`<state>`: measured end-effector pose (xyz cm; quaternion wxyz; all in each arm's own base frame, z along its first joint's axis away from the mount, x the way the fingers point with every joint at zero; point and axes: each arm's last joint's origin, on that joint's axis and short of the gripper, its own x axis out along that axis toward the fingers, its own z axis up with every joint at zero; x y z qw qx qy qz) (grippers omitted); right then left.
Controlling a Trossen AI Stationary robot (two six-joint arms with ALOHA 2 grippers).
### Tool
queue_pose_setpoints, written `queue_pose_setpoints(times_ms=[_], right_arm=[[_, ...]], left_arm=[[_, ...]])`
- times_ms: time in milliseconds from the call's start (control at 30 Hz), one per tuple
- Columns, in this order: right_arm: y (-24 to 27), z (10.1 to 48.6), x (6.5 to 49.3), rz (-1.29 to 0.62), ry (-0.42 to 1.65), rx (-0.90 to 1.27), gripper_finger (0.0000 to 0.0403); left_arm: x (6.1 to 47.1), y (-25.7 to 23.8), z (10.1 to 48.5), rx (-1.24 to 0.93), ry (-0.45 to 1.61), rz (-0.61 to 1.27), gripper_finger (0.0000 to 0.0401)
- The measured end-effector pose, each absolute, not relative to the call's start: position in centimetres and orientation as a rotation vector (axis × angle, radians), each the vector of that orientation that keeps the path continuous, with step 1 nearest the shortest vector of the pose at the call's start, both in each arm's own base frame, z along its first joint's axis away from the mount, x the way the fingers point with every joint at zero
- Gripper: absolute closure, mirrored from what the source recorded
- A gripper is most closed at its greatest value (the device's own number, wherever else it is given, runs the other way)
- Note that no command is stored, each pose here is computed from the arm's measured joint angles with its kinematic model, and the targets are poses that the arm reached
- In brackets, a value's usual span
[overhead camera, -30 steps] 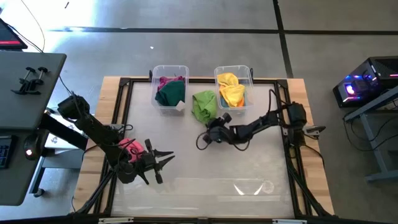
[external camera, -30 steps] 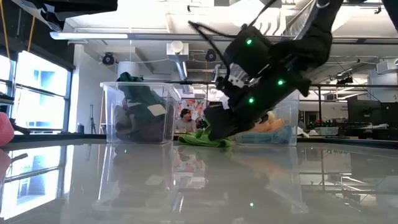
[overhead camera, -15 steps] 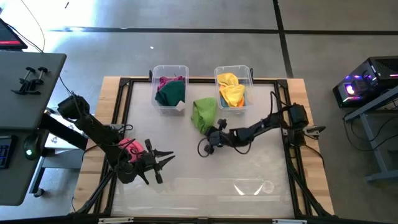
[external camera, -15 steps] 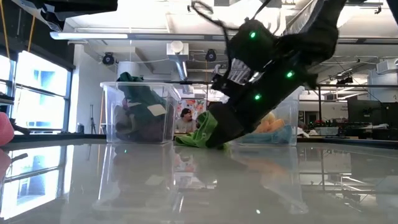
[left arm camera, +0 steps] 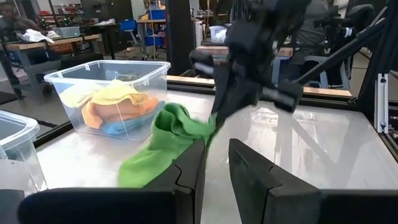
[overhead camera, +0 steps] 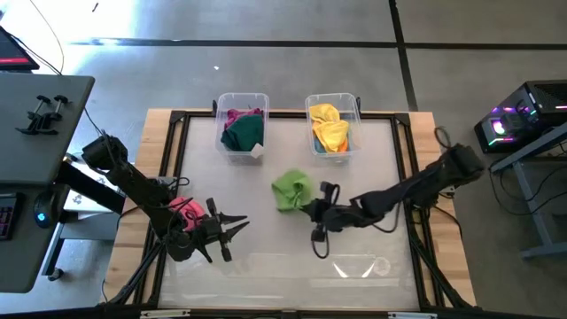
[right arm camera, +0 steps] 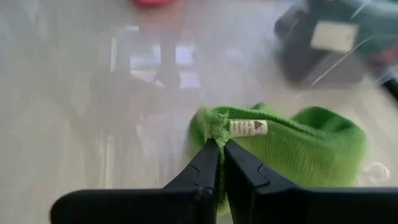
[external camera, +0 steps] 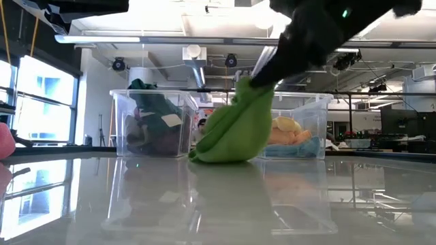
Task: Sort towels by color in basket
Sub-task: Put the green microfiber cloth into the right transparent bin
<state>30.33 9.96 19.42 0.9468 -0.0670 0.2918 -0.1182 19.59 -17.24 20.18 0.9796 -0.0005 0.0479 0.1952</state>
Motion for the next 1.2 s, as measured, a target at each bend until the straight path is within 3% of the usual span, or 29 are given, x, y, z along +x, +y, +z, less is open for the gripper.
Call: queue_pose_setpoints(times_ms=[200,433,900,1000,1200], right_arm=[[9.9,21.2,29.7,-0.25,0.536,-0.119,0.0391],[9.6,19.6,30.5,-0.287,0.568,-0.111,0.0378],[7.4,13.6,33.6,-0.363,0.641,-0.099,0.0191],[6.9,11.9,33.9,-0.321,0.705,-0.088,0.0171],[5.8,9.4,34.5,-0.287,0.773,-0.039,0.0167]], left_arm=[[19.6,-17.2,20.2,0.007,0.099,0.393,0.0343],[19.6,-17.2,20.0,0.021,0.109,0.394,0.0343],[20.2,-16.3,19.7,0.059,0.13,0.444,0.0343],[20.3,-16.1,19.6,0.047,0.133,0.448,0.0343],[20.3,-16.0,19.6,0.015,0.131,0.452,0.0343]])
